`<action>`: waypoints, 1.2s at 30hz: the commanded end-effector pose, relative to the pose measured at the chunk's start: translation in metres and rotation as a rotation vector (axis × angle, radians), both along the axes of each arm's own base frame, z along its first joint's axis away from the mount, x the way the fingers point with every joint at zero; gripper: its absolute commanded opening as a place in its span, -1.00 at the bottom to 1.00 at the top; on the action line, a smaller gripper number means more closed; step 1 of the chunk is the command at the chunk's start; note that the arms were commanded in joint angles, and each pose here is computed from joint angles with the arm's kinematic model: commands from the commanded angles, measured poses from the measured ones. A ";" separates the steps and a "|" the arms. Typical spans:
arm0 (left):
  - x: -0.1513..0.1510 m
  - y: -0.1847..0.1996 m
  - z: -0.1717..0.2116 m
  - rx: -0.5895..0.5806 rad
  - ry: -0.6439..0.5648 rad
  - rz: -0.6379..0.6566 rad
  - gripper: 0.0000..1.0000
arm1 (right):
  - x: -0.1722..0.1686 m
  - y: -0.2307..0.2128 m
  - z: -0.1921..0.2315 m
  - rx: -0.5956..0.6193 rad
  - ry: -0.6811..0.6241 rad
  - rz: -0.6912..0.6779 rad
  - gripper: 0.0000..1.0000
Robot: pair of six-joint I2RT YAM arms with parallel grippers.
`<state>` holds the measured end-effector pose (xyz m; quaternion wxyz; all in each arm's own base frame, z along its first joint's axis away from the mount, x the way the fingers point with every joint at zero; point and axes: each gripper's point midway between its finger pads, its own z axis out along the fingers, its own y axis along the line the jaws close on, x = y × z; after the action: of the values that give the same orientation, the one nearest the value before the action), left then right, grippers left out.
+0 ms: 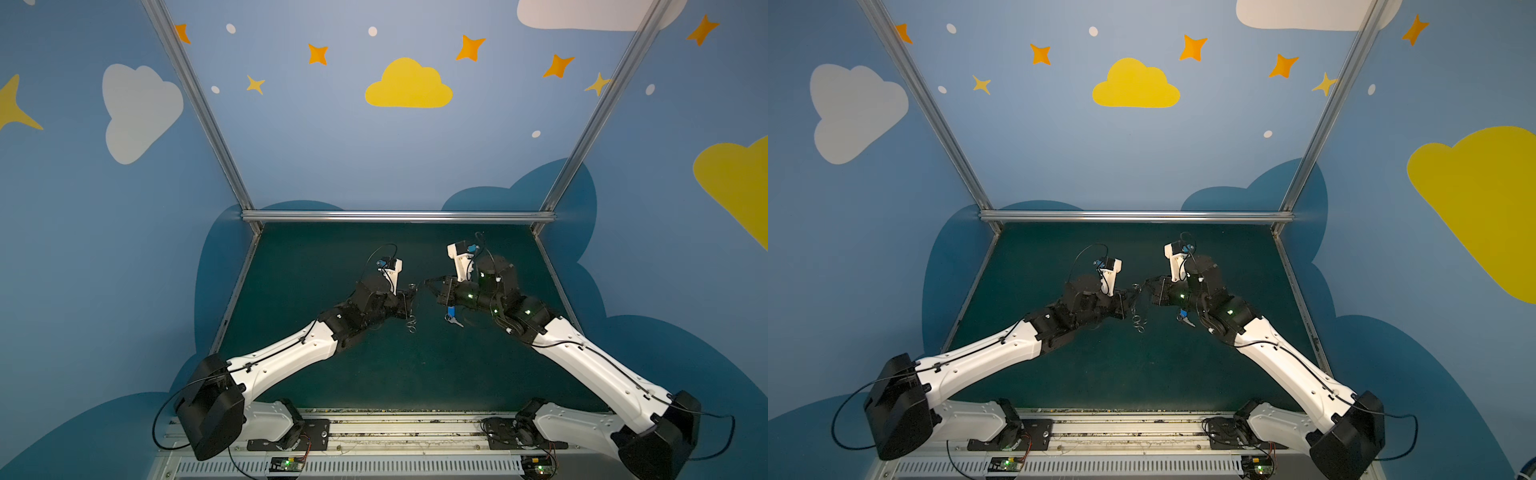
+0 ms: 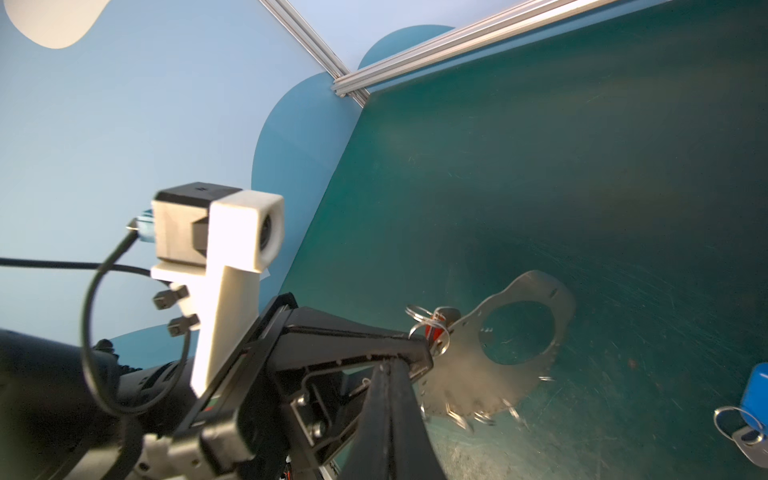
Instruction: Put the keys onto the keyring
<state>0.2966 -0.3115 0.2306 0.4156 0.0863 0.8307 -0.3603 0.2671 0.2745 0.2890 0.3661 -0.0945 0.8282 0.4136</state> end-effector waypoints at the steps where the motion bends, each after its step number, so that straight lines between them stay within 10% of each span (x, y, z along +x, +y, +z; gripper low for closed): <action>1: -0.003 0.008 0.021 0.000 -0.050 0.004 -0.93 | -0.003 -0.012 -0.009 -0.036 0.004 -0.023 -1.00; 6: -0.022 0.006 0.024 0.013 -0.064 -0.116 -0.93 | -0.004 -0.007 -0.011 0.013 0.034 0.059 -1.00; 19: -0.059 0.000 0.027 0.082 -0.049 -0.413 -0.93 | -0.023 0.017 0.002 0.129 0.085 0.343 -0.28; 36: -0.054 -0.001 0.032 0.092 -0.073 -0.406 -0.93 | -0.037 0.028 -0.012 0.129 0.232 0.455 -0.31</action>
<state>0.2366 -0.3105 0.2438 0.3355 0.2785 0.8101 -0.3920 0.2345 0.3020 0.2715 0.1827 -0.1989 0.7976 0.5394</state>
